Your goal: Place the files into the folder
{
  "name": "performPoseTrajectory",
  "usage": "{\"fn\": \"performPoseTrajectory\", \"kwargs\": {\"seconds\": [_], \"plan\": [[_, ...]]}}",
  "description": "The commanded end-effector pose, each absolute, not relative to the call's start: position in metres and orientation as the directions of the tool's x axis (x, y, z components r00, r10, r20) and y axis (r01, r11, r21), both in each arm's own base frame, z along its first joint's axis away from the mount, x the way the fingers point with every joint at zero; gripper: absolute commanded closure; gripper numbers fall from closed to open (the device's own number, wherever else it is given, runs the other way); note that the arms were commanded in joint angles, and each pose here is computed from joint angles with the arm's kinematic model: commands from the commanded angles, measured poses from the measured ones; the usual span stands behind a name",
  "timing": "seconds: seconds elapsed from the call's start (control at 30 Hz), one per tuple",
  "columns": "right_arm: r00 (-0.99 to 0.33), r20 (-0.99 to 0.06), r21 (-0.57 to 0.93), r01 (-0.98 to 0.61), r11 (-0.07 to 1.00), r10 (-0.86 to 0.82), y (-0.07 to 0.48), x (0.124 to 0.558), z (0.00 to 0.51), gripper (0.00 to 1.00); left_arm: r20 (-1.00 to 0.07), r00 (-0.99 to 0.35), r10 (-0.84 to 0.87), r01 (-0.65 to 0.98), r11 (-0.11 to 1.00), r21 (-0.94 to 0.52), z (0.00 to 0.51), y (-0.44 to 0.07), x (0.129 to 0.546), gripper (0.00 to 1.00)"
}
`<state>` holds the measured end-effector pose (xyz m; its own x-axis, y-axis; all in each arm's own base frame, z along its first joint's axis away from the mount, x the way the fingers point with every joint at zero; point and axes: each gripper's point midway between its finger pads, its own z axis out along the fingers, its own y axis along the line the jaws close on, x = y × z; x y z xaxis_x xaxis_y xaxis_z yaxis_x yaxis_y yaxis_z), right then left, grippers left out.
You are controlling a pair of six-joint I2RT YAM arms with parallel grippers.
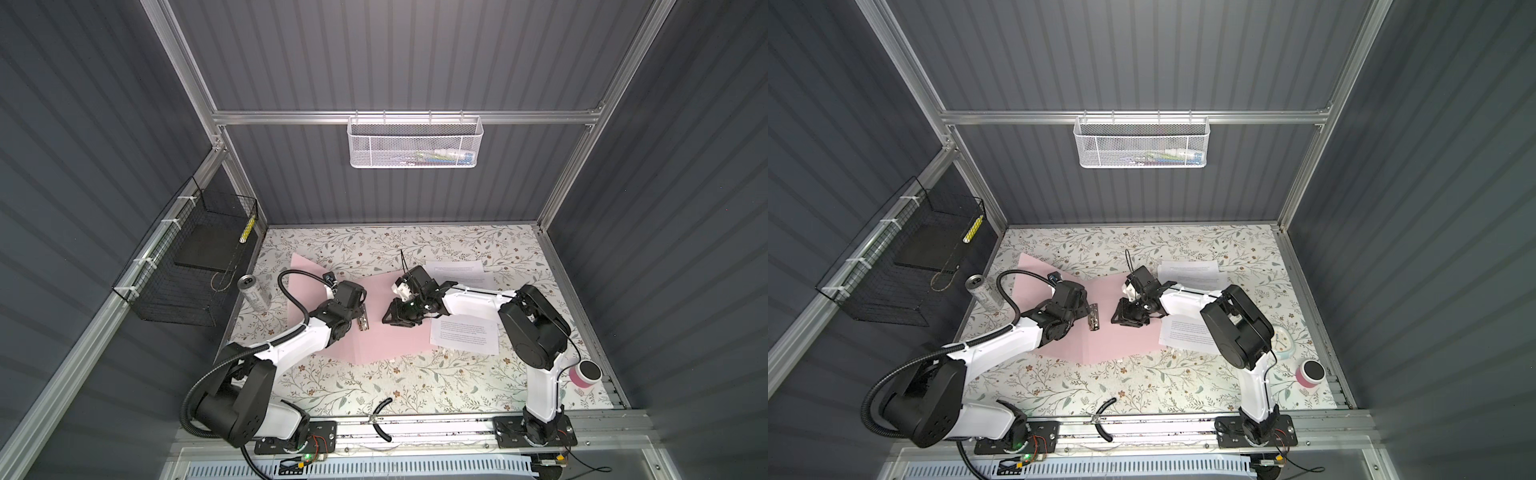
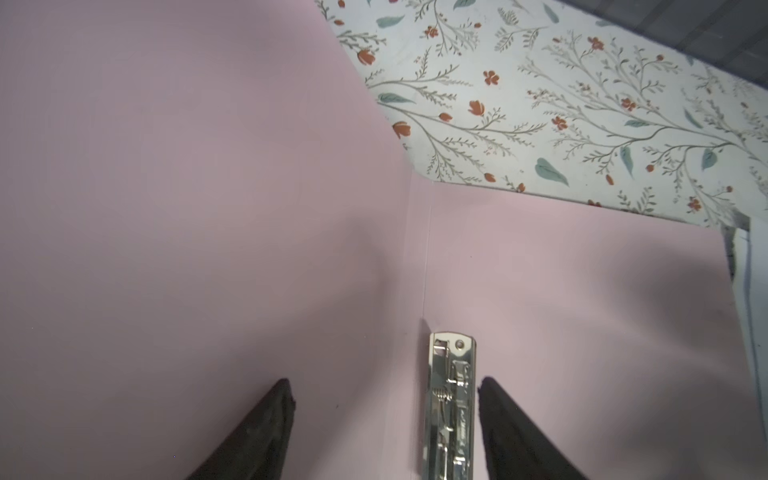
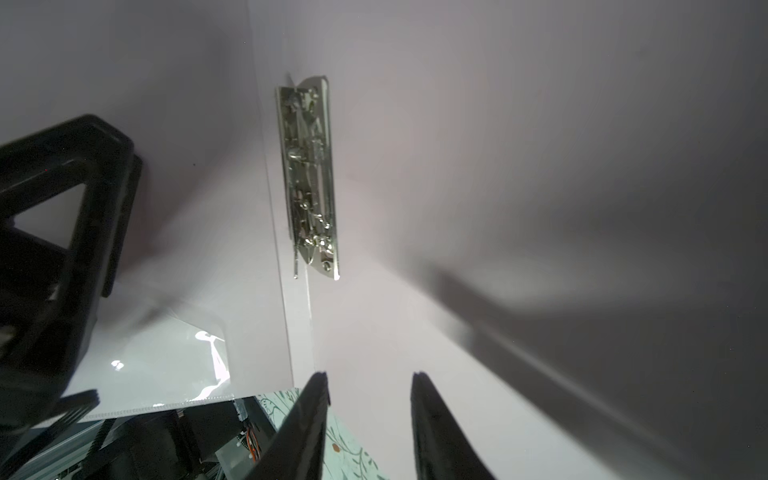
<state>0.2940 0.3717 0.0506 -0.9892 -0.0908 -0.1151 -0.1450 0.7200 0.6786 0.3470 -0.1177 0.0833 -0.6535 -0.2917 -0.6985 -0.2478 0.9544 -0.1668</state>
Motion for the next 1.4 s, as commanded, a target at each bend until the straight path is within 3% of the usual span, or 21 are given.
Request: {"fn": "performPoseTrajectory", "kwargs": {"seconds": [0.0,0.93,1.1,1.37], "plan": [[-0.988,-0.127,0.682,-0.147,0.716,-0.082,0.361,0.294,0.054,0.61,-0.680,-0.676,-0.286,-0.221,0.958,-0.183,0.069,-0.125,0.357,0.29],[-0.996,-0.037,0.721,-0.085,0.688,-0.085,0.359,0.283,0.039,0.63,-0.588,-0.774,-0.235,-0.091,0.960,-0.265,-0.021,-0.183,0.451,0.39],[-0.989,-0.077,0.668,-0.145,0.729,-0.126,0.365,0.287,0.042,0.60,-0.622,-0.751,-0.220,-0.062,0.962,-0.266,0.004,-0.183,0.458,0.37],[-0.970,-0.177,0.550,-0.236,0.801,-0.164,0.370,0.309,0.055,0.52,-0.709,-0.674,-0.207,-0.008,0.962,-0.273,0.101,-0.177,0.456,0.28]]}}
